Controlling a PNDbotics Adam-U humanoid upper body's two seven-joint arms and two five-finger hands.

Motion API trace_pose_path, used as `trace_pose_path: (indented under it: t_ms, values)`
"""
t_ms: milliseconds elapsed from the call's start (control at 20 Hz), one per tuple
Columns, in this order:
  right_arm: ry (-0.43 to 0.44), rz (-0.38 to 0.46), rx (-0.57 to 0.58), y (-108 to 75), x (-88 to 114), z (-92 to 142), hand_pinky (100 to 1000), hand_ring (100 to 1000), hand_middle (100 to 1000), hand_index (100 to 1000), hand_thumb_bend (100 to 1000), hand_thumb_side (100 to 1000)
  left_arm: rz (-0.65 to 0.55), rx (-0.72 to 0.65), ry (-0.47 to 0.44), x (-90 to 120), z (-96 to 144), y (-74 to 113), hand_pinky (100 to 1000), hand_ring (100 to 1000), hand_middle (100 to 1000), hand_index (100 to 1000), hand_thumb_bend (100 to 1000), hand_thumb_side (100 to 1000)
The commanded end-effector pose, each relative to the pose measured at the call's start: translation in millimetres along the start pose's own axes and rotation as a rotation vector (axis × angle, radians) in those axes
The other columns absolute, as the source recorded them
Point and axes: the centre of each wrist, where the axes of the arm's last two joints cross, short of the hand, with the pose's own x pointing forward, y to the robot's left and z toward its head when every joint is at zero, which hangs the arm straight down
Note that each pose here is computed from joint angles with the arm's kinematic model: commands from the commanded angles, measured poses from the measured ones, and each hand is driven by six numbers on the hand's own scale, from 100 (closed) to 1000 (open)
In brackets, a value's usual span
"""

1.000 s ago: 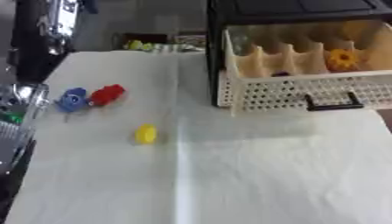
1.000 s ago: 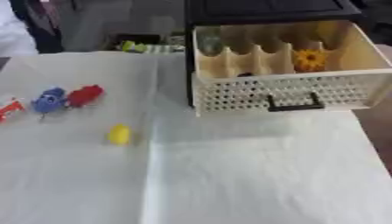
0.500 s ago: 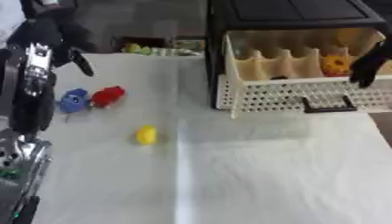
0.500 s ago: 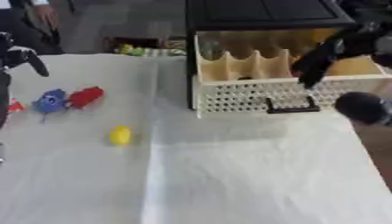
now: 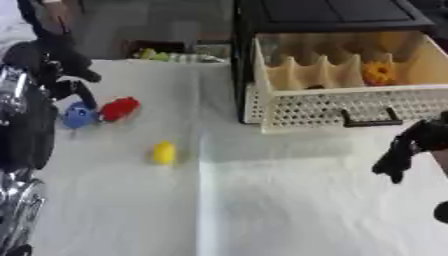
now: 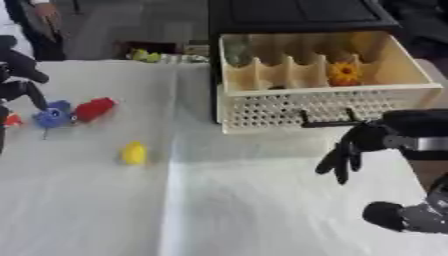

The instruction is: Pick up objects from table and place into drawer.

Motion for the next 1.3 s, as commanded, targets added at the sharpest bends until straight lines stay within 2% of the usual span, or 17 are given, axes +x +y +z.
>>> trace_pose_path:
  t_ms: [50,200,350,650,1000,1300]
  values:
    - [0.029,-0.092,0.071,-7.6,6.2,2.1,646,752,644,950,193,834,0.001,-0.018,-0.02,8.3,-2.4,6.8,345,554,555,764,108,913]
    - [0.06,-0.166,0.086,-5.0,5.0,-5.6,683,775,671,963,192,869,0.008,-0.022,-0.016,7.5,-1.8,5.6,344,555,556,763,109,916]
    - [0.091,-0.2,0.09,-5.9,5.8,-12.7,698,785,685,966,207,885,0.011,-0.024,-0.012,6.6,-1.0,3.9,343,555,556,763,110,921]
    - [0.122,-0.221,0.083,-12.0,9.7,-23.1,714,798,702,974,235,919,0.01,-0.019,0.008,4.2,1.5,1.1,340,553,554,760,116,945]
    - [0.187,-0.249,0.078,-14.5,11.2,-27.1,727,807,716,966,244,916,-0.001,-0.016,0.028,2.3,3.8,-0.8,336,552,552,759,120,967]
    - [0.245,-0.275,0.069,-14.1,-0.9,-27.3,723,804,722,957,226,937,-0.005,-0.012,0.036,1.3,4.7,-2.4,335,552,550,758,121,974]
